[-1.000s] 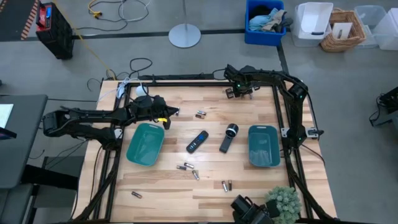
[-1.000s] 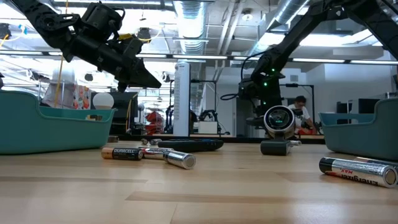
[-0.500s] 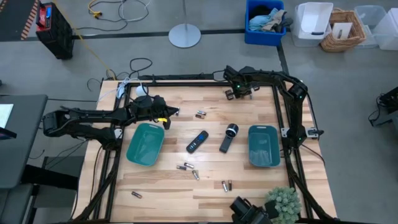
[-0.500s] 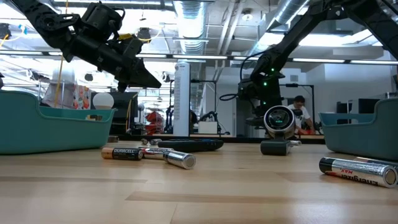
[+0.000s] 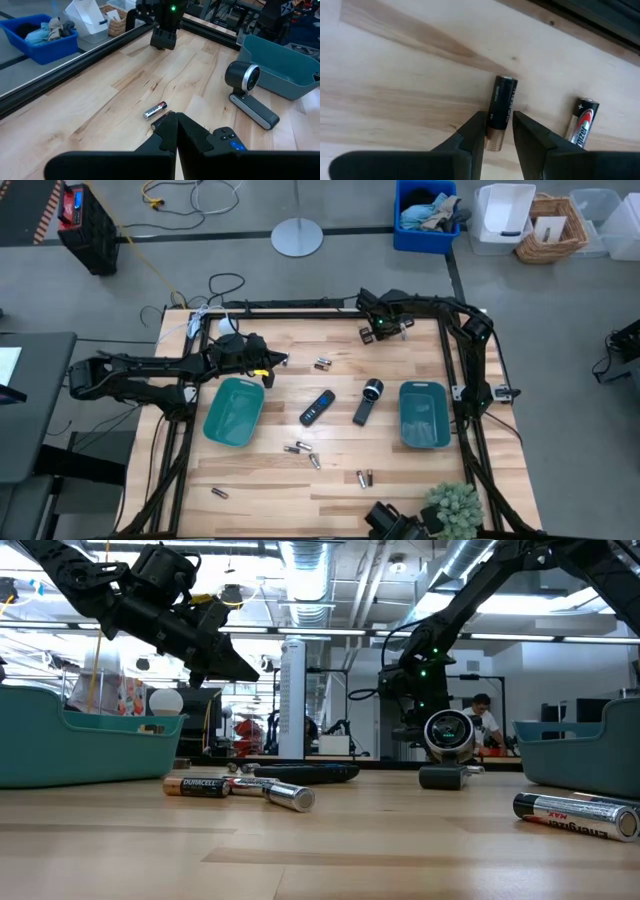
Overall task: Sort batteries
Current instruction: Put the brown battery into the green bin
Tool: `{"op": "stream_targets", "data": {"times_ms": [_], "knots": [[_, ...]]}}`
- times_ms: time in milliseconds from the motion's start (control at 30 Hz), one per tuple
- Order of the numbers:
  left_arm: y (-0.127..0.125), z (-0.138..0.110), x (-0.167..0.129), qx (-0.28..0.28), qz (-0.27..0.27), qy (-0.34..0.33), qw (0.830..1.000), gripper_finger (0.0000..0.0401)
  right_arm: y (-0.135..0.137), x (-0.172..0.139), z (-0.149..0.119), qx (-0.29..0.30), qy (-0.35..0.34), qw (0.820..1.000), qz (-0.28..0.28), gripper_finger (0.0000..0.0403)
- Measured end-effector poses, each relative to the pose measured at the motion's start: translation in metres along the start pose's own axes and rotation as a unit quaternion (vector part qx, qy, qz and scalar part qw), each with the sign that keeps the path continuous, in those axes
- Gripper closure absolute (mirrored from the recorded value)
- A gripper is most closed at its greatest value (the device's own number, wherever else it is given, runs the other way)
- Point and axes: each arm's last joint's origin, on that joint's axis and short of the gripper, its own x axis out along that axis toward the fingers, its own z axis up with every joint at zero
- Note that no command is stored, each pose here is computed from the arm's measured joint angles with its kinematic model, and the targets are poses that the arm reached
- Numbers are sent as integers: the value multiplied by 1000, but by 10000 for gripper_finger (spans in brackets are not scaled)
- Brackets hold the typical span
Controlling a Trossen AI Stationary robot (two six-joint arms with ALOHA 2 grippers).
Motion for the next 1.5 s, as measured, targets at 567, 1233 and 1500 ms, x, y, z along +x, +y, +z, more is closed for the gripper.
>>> {"op": "stream_targets", "data": {"times_ms": [567, 1233, 1500], "knots": [[0, 0, 0, 0, 0, 0, 1000, 401, 6, -2, -2, -10, -5, 1000, 3, 347], [0, 0, 0, 4, 0, 0, 1000, 401, 8, -3, -4, -19, -5, 1000, 0, 353], [0, 0, 0, 4, 0, 0, 1000, 401, 17, -5, -8, -33, -9, 999, 2, 353]]}}
